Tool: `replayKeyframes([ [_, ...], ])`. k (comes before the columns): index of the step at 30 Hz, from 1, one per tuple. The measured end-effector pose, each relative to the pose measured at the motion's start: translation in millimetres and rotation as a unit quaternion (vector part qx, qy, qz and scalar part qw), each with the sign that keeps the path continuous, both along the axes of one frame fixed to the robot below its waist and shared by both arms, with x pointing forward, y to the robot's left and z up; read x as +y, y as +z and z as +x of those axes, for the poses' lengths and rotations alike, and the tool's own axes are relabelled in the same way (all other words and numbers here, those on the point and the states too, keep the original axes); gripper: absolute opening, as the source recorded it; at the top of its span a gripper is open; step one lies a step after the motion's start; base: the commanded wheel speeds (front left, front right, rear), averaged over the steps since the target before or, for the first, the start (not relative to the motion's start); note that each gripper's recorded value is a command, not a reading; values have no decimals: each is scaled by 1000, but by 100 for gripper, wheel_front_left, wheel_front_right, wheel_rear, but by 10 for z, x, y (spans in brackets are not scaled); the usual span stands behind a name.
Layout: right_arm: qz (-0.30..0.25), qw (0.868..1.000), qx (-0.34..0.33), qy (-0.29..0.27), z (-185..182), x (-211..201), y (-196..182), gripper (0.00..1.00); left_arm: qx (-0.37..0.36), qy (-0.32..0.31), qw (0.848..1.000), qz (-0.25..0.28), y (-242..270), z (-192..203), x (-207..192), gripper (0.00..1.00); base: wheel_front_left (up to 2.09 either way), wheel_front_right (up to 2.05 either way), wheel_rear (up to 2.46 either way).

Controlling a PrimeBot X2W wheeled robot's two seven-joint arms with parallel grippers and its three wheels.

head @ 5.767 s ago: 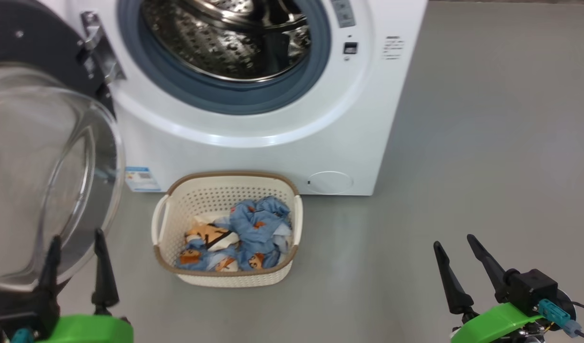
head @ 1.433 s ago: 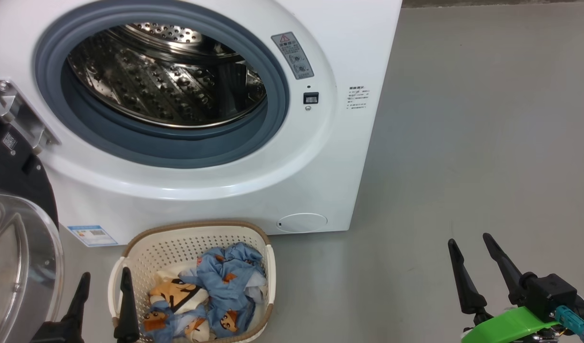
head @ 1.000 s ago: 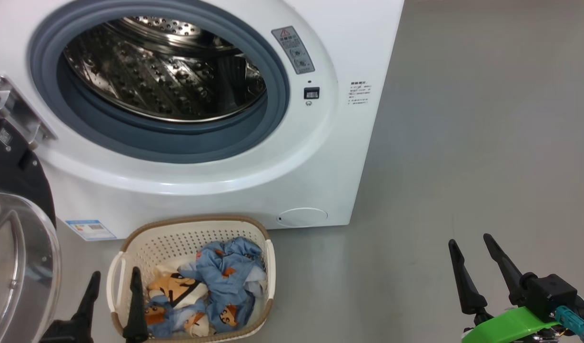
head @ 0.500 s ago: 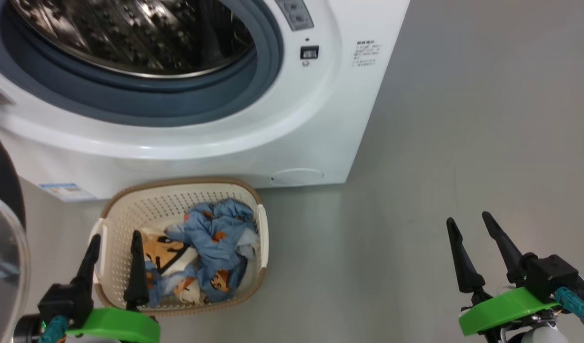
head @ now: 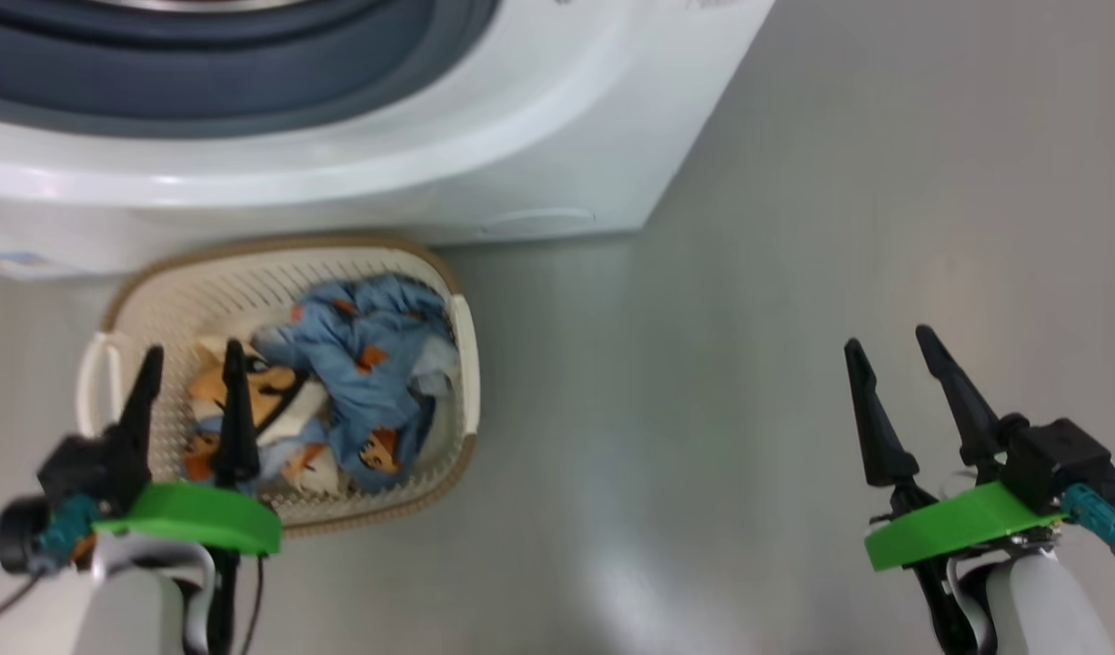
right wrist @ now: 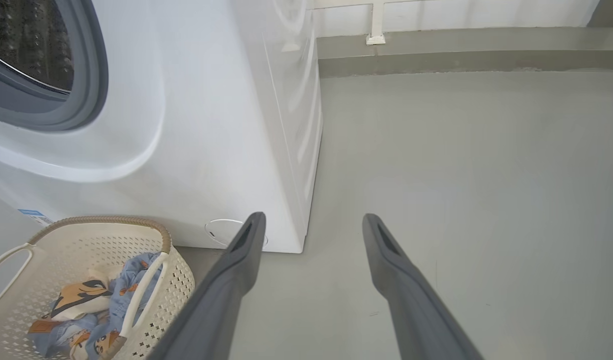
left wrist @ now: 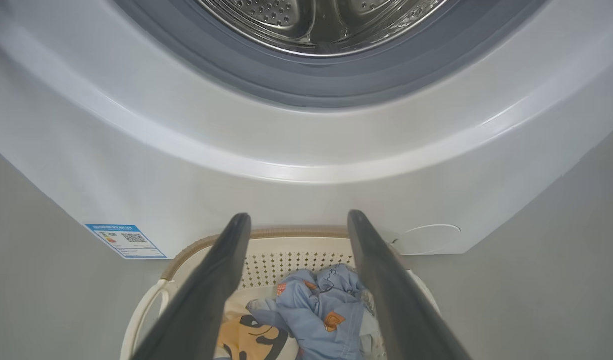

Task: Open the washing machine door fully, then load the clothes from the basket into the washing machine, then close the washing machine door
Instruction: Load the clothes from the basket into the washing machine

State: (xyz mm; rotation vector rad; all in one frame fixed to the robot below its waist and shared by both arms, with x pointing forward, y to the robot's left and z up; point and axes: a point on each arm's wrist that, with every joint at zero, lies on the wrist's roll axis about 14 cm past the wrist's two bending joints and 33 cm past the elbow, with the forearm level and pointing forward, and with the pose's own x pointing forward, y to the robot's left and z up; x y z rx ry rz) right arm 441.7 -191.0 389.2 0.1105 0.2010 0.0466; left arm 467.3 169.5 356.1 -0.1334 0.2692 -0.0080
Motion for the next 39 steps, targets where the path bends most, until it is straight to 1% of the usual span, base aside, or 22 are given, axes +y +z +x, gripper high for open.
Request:
replayKeyframes([
  [10, 3, 999, 43, -5, 127, -11, -453, 100, 79, -29, 996, 24, -793, 297, 3, 100, 0, 0, 0],
  [14, 2, 998, 59, -7, 145, -21, -611, 100, 125, -36, 991, 31, -1169, 285, 31, 100, 0, 0, 0],
  [16, 2, 998, 65, -8, 150, -22, -673, 100, 149, -43, 987, 43, -1350, 255, 68, 100, 0, 0, 0],
  [19, 0, 997, 75, -14, 145, -58, -762, 100, 195, -57, 977, 60, -1624, 190, 101, 100, 0, 0, 0],
  [22, -3, 996, 87, -20, 108, -104, -852, 100, 245, -65, 965, 66, -1879, 97, 103, 100, 0, 0, 0],
  [26, -5, 995, 100, -25, 65, -142, -950, 100, 308, -73, 946, 73, -2160, -52, 104, 100, 0, 0, 0],
  [29, -5, 994, 107, -28, 58, -159, -1006, 100, 355, -83, 927, 91, -2336, -143, 141, 100, 0, 0, 0],
  [32, -5, 994, 107, -28, 88, -162, -1035, 100, 385, -93, 912, 108, -2450, -179, 173, 100, 0, 0, 0],
  [33, -5, 994, 107, -28, 88, -162, -1035, 100, 385, -93, 912, 108, -2450, -179, 173, 100, 0, 0, 0],
  [36, -1, 993, 112, -30, 70, -156, -1079, 100, 405, -101, 901, 118, -2528, -182, 187, 100, 0, 0, 0],
  [39, -1, 993, 116, -30, 75, -157, -1116, 100, 418, -107, 893, 127, -2593, -152, 217, 100, 0, 0, 0],
])
